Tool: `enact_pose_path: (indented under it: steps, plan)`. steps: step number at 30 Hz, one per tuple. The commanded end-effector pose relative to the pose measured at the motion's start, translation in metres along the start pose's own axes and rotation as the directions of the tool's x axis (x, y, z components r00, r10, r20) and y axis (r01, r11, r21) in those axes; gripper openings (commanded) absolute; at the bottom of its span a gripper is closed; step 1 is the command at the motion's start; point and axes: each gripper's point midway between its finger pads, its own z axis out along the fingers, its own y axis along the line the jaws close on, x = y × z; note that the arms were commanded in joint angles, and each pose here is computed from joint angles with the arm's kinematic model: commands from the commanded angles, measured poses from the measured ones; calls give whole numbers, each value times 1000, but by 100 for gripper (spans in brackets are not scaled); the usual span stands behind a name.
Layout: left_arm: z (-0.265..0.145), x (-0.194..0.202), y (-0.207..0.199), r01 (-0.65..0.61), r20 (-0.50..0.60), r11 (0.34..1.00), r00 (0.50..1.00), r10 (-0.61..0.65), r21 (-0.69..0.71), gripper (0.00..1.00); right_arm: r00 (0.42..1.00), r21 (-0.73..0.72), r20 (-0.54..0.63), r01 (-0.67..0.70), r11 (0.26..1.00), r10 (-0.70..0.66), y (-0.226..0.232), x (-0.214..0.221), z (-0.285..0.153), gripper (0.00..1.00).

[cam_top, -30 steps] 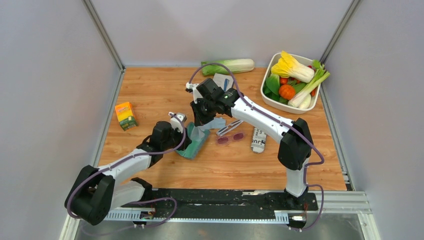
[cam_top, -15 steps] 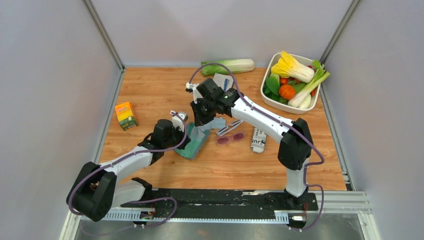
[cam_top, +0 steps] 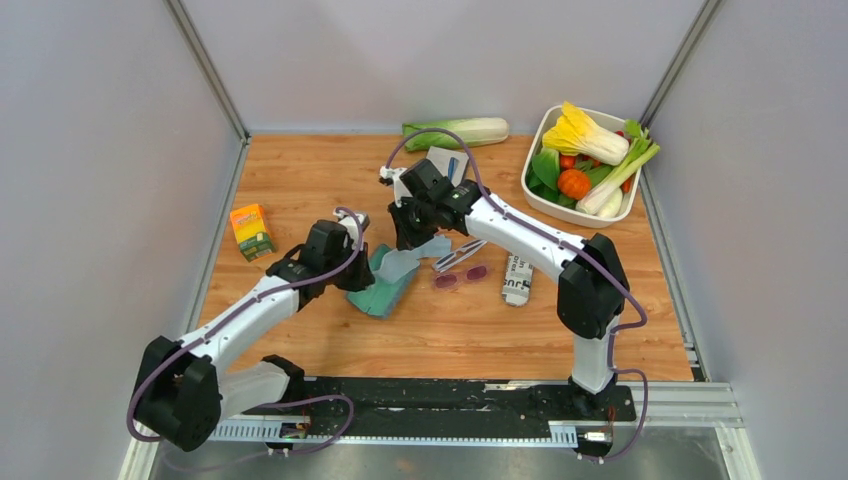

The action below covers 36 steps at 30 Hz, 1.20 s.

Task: Organize the sunglasses
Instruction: Place the glasses cleaning cloth in the sunglasses case.

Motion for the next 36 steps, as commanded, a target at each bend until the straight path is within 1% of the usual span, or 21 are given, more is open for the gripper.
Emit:
enact_pose_path:
  steps: [1,4,6,9,11,14,16,21,30,36]
  plan:
    - [-23,7,-7,79,-90,996,993,-81,-29,0,994,3,96,43,999,-43,-4,-20,-3,0]
    - [-33,6,-11,99,-107,995,989,-101,-31,0,991,-20,118,62,998,-59,-2,-23,-1,0]
    - [-40,2,-10,98,-111,994,988,-104,-56,0,990,-37,123,71,997,-66,-2,-22,4,0]
    - [-45,8,-5,111,-149,989,981,-125,-97,0,989,-57,127,81,995,-74,-1,-20,12,0]
    - [-44,10,-12,122,-184,991,974,-132,-63,0,989,-59,130,83,995,-75,-2,-19,15,0]
    - [-42,13,-30,148,-215,988,967,-138,33,0,988,-55,134,87,995,-79,-4,-17,13,0]
    - [-42,17,-32,158,-228,986,963,-144,45,0,987,-48,140,89,995,-81,-6,-17,10,0]
    - [-41,34,-24,171,-291,985,943,-165,-2,0,986,-62,144,94,994,-84,-8,-15,11,0]
    - [-21,39,-13,142,-367,988,918,-151,-52,0,983,-88,164,101,991,-86,-7,-15,28,0]
    - [-17,34,-1,153,-362,986,917,-167,-68,0,983,-81,163,101,992,-86,-11,-16,37,0]
